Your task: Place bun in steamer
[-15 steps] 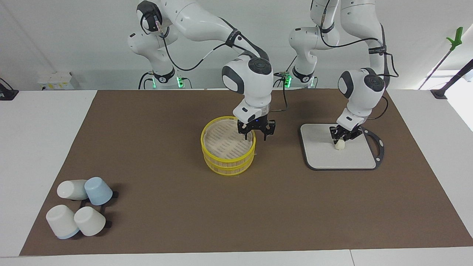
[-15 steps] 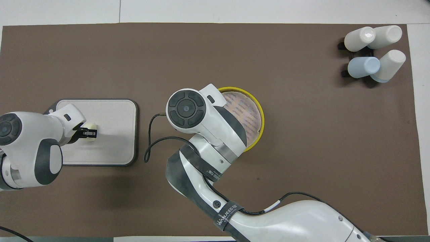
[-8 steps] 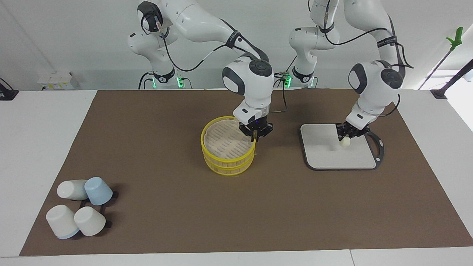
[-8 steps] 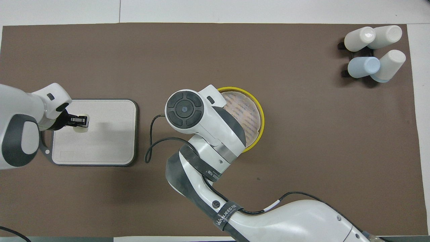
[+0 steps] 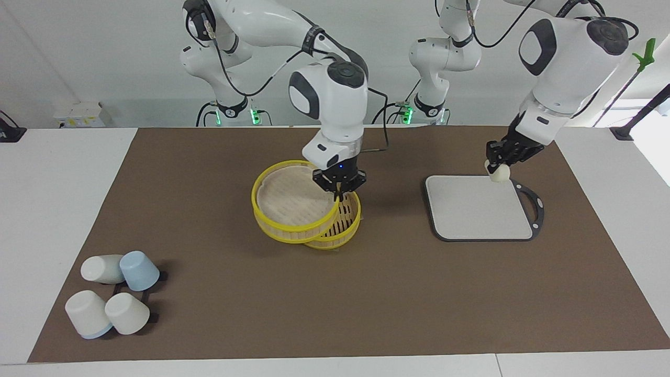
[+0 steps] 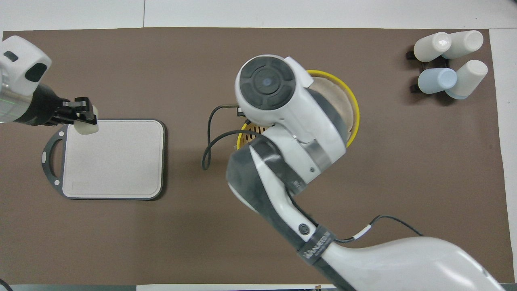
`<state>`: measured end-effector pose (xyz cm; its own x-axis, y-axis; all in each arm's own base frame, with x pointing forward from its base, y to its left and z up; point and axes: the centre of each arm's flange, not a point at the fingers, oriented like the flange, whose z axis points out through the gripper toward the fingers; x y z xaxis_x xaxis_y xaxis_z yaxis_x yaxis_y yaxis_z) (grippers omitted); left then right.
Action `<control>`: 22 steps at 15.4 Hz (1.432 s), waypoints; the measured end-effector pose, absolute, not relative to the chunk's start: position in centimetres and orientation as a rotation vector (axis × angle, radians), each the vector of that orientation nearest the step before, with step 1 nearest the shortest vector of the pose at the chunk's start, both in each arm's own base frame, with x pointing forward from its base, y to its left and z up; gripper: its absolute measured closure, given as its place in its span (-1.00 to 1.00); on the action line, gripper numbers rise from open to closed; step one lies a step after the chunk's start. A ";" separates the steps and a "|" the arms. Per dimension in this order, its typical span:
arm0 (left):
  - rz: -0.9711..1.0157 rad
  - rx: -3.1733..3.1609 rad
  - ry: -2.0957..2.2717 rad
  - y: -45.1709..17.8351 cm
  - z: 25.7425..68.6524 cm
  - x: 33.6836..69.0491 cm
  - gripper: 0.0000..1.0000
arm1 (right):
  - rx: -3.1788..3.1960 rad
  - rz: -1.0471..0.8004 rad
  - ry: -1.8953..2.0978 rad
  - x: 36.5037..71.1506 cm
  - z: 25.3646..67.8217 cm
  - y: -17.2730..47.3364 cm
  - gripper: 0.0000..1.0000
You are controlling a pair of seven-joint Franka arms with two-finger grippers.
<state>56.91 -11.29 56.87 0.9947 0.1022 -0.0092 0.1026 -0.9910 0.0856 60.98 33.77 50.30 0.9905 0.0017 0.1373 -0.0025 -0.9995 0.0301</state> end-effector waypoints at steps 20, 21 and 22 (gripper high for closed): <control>0.119 2.981 0.277 -44.1 34.1 49.0 -0.18 | 3.148 0.067 0.023 66.7 50.7 4.3 0.82; 0.117 2.978 0.300 -44.2 34.1 48.9 -0.38 | 3.153 0.088 0.026 66.6 50.6 4.6 0.82; 0.116 2.975 0.315 -44.3 34.2 48.8 -0.59 | 3.156 0.103 0.031 66.5 50.3 5.3 0.82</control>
